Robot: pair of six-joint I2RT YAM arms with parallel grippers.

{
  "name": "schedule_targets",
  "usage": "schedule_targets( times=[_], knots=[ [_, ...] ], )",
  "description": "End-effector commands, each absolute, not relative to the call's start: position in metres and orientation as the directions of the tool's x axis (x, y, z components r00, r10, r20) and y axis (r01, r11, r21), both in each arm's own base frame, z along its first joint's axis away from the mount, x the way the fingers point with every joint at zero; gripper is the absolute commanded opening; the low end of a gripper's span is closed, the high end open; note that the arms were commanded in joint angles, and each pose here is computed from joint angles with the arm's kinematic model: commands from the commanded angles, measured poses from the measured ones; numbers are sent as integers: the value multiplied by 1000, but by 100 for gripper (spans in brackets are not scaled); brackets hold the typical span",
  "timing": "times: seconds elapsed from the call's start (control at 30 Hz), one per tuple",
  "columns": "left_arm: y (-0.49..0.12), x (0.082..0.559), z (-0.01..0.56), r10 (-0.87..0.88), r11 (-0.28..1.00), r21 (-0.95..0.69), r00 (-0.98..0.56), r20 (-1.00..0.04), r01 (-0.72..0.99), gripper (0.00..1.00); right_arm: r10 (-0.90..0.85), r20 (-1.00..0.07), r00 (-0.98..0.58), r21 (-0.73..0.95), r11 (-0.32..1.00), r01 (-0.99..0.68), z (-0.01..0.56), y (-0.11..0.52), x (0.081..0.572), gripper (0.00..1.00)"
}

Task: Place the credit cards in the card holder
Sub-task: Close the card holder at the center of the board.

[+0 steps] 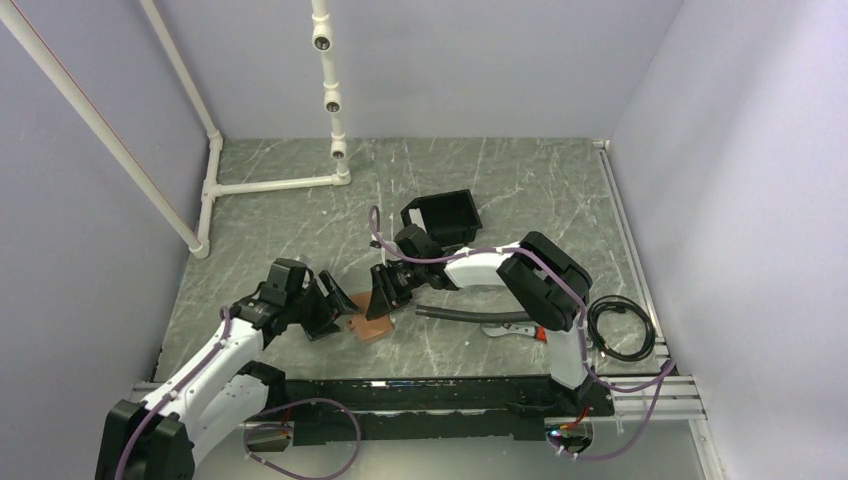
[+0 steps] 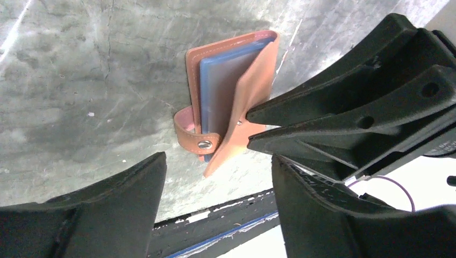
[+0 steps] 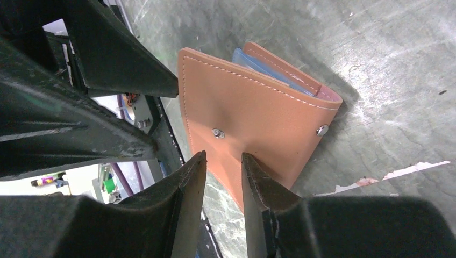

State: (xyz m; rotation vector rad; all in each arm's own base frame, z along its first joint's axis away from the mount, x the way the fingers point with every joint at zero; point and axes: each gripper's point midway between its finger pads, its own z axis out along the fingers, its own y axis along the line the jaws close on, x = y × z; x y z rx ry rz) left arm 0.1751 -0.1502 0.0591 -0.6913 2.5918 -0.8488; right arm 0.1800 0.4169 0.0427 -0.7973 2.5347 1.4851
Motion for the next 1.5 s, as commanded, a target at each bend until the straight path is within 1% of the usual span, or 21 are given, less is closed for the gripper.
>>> schedule_targets(
  times=[0.0, 0.03, 0.1, 0.17, 0.23, 0.27, 0.33, 0.47, 0.53, 0.63, 0.73, 0.8, 0.83, 0.97, 1.07, 1.2, 1.27, 1.4, 1.43, 1.47],
  knots=[
    [-149, 181, 75, -571, 686, -638, -801, -177, -349, 80, -402, -338, -851, 731, 456, -507, 21, 410, 183, 33],
    [-151, 183, 75, -568, 683, -645, -804, -174, -343, 82, -405, -337, -850, 730, 458, -507, 19, 409, 183, 33],
    [-153, 185, 75, -561, 685, -642, -811, -164, -344, 83, -413, -332, -848, 730, 457, -508, 17, 408, 181, 33],
    [-154, 186, 72, -554, 692, -634, -817, -159, -346, 83, -414, -332, -848, 731, 455, -508, 16, 407, 181, 33],
    [-152, 187, 68, -553, 701, -617, -818, -156, -357, 80, -413, -330, -849, 735, 451, -506, 15, 407, 179, 33],
    [-152, 187, 67, -549, 707, -612, -821, -158, -355, 81, -413, -329, -849, 738, 448, -504, 15, 407, 179, 33],
    [-153, 192, 68, -529, 716, -625, -826, -194, -312, 85, -416, -325, -850, 746, 440, -500, 15, 407, 178, 33],
    [-153, 210, 75, -467, 750, -634, -830, -306, -188, 94, -418, -328, -847, 755, 424, -501, 16, 408, 176, 32],
    [-155, 218, 78, -424, 767, -630, -833, -356, -122, 95, -420, -329, -846, 754, 422, -503, 17, 408, 176, 31],
    [-165, 228, 79, -388, 754, -655, -840, -380, -52, 96, -424, -328, -844, 753, 423, -505, 16, 409, 177, 31],
    [-180, 230, 78, -358, 714, -700, -864, -353, -10, 95, -426, -326, -844, 752, 424, -504, 15, 409, 177, 31],
    [-187, 228, 79, -353, 681, -733, -876, -330, 2, 92, -426, -326, -844, 752, 425, -504, 15, 409, 177, 31],
    [-190, 225, 79, -355, 663, -749, -879, -318, 3, 89, -426, -324, -844, 752, 426, -504, 14, 409, 177, 31],
    [-190, 210, 78, -371, 629, -777, -884, -286, -13, 72, -429, -323, -844, 753, 424, -503, 14, 409, 177, 31],
    [-192, 196, 80, -378, 586, -810, -890, -254, -18, 65, -432, -322, -843, 753, 423, -504, 14, 409, 177, 31],
    [-195, 177, 78, -388, 543, -831, -913, -123, -119, 56, -442, -318, -839, 747, 427, -509, 11, 408, 176, 31],
    [-195, 168, 76, -391, 541, -822, -918, -56, -180, 58, -448, -321, -834, 740, 431, -516, 10, 408, 177, 30],
    [-182, 155, 61, -417, 612, -727, -908, 38, -312, 67, -463, -347, -816, 716, 431, -549, 11, 408, 183, 31],
    [-179, 155, 59, -417, 631, -705, -908, 44, -324, 67, -471, -337, -815, 710, 441, -549, 10, 405, 182, 31],
    [-177, 156, 57, -416, 646, -688, -908, 46, -331, 66, -476, -338, -812, 705, 443, -553, 11, 405, 183, 31]
  ],
)
